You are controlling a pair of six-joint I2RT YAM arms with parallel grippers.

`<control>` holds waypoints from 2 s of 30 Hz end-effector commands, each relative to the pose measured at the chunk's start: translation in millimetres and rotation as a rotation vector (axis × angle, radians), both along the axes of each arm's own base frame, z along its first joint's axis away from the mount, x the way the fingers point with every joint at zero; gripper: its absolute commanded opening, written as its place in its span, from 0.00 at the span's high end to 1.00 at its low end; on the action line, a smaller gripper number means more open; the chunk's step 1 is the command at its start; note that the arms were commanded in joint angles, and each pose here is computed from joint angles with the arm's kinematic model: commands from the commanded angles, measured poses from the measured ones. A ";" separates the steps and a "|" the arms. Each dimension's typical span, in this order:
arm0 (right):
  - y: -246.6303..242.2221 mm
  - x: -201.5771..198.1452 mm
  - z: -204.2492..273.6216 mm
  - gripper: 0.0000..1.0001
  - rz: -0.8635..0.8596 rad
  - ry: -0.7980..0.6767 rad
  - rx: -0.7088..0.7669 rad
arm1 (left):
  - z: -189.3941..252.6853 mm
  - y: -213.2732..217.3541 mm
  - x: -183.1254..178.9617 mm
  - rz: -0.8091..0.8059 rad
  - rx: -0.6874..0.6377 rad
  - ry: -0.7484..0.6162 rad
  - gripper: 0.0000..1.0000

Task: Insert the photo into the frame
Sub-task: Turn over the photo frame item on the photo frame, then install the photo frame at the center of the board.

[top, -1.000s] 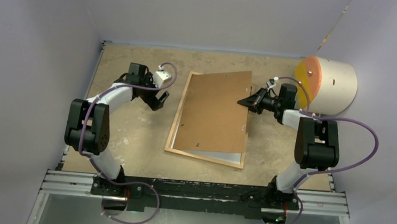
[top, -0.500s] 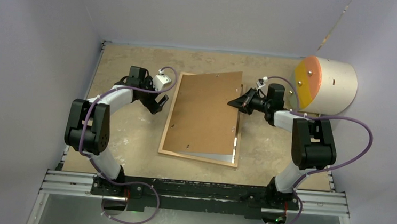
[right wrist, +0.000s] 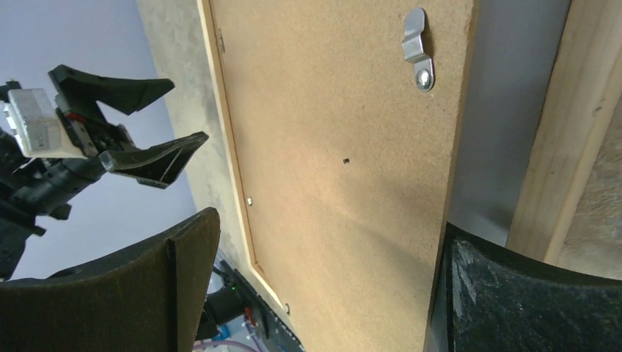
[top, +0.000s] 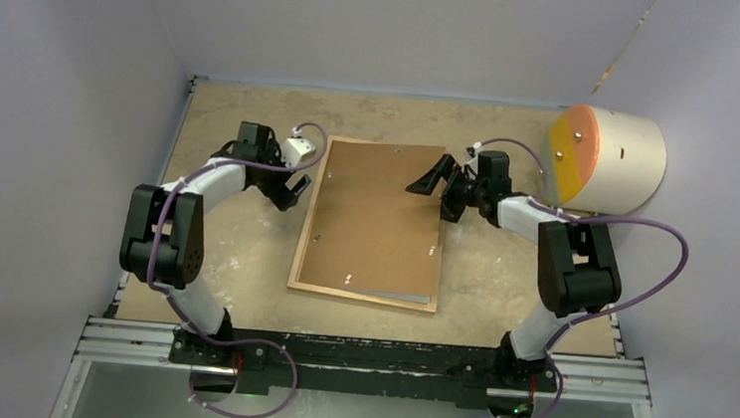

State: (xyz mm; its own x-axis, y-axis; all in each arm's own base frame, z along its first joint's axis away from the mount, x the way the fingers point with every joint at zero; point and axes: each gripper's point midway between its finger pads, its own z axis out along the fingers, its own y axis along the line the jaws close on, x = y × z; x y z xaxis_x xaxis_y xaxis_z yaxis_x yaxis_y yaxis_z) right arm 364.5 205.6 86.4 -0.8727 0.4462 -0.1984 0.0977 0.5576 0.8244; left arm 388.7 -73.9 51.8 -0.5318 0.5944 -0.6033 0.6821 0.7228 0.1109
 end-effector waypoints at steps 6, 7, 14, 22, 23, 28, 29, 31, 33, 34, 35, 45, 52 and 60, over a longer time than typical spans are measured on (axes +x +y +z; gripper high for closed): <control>0.7 9.7 17.5 0.01 0.016 -0.042 -0.276 | 24.9 3.7 15.9 0.020 -0.001 -0.063 0.01; 1.3 8.5 18.2 0.01 0.014 -0.036 -0.295 | 25.6 3.8 16.1 0.020 0.000 -0.064 0.01; 0.9 2.8 19.7 0.01 -0.001 -0.029 -0.389 | 23.0 4.4 16.0 0.019 0.004 -0.061 0.01; 2.4 -1.9 26.5 0.01 0.079 -0.043 -0.643 | 22.4 4.4 15.8 0.019 0.003 -0.065 0.01; 4.2 -3.5 26.0 0.01 0.093 -0.041 -0.668 | 22.4 4.4 15.7 0.019 0.003 -0.064 0.01; 0.8 -5.8 17.3 0.01 0.101 -0.020 -0.765 | 25.6 5.5 15.7 0.016 0.008 -0.072 0.01; -0.8 -6.6 16.0 0.01 0.105 -0.017 -0.786 | 26.1 5.6 15.5 0.015 0.009 -0.072 0.01; -9.4 -7.6 13.1 0.01 0.103 -0.004 -0.859 | 25.6 6.3 14.9 0.013 0.014 -0.072 0.01; -16.5 -8.5 13.2 0.01 0.104 0.008 -0.916 | 24.6 7.3 14.7 0.014 0.016 -0.070 0.01; -20.3 -8.5 14.9 0.01 0.099 0.009 -0.942 | 24.4 7.1 14.6 0.014 0.015 -0.069 0.01; -23.3 -8.1 18.0 0.01 0.092 0.004 -0.961 | 24.7 7.0 14.8 0.014 0.014 -0.069 0.01; 17.4 -0.3 73.3 0.01 0.118 -0.196 -0.704 | 28.8 3.8 10.9 0.013 -0.017 -0.050 0.00; 61.1 -6.5 76.8 0.07 0.158 -0.224 -0.406 | 29.5 -18.9 -7.1 -0.002 -0.159 0.049 0.02; 135.8 -63.3 55.0 0.33 0.223 -0.272 -0.286 | 11.1 -43.1 -30.0 -0.015 -0.305 0.197 0.21</control>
